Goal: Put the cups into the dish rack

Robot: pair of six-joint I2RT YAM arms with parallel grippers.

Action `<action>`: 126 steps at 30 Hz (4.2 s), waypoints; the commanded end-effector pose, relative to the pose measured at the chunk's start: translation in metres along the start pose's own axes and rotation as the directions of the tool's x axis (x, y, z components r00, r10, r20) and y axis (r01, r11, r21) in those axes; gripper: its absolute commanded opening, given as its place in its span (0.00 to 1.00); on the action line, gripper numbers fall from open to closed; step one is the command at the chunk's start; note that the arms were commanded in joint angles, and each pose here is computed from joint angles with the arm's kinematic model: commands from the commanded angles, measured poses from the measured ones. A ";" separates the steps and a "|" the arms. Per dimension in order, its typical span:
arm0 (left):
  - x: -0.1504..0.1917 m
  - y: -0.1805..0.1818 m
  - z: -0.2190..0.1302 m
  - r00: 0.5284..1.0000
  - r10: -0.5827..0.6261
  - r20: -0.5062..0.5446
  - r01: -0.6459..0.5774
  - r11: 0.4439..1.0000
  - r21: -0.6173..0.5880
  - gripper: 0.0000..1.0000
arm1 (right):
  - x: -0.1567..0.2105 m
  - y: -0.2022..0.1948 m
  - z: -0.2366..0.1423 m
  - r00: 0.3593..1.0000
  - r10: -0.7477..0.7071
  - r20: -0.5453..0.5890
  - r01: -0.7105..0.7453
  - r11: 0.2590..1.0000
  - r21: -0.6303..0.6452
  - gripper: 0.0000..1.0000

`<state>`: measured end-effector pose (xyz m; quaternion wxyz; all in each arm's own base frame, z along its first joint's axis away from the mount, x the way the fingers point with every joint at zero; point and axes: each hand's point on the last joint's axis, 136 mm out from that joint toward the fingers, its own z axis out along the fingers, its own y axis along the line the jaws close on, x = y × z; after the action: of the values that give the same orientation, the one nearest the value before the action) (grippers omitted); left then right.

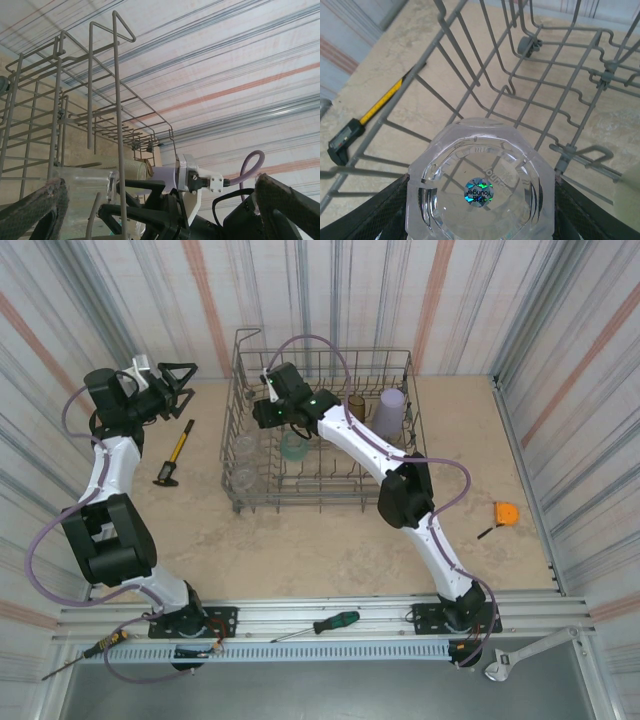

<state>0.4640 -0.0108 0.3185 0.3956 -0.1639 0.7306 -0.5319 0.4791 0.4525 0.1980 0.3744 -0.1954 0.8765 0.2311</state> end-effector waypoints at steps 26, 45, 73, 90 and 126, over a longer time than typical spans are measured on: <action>0.000 -0.007 -0.006 1.000 0.017 0.006 -0.017 1.000 0.024 0.99 | 0.017 0.008 0.016 0.993 -0.113 -0.019 0.114 0.989 0.095 0.10; 0.000 -0.006 -0.006 1.000 0.016 0.008 -0.017 1.000 0.022 0.99 | 0.010 0.039 0.021 0.995 -0.098 0.018 0.098 0.995 -0.008 0.67; -0.002 -0.005 -0.016 0.995 0.090 0.032 -0.088 0.994 -0.071 0.99 | -0.071 0.017 -0.063 0.988 0.035 0.153 -0.022 0.996 -0.086 0.99; -0.007 0.040 -0.025 0.982 0.180 0.054 -0.155 0.938 -0.309 0.99 | -0.089 -0.065 -0.163 0.980 -0.013 0.198 -0.020 0.987 0.161 0.99; 0.032 0.133 -0.041 0.801 0.595 -0.075 -0.447 0.509 -0.736 0.99 | 0.085 -0.337 -0.405 0.876 0.147 0.459 -0.454 0.571 0.684 0.99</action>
<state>0.4417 0.0355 0.2035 0.5001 -0.1154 0.8559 -0.0631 0.3794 -0.0423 0.2846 0.5037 0.1601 0.8474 -0.0496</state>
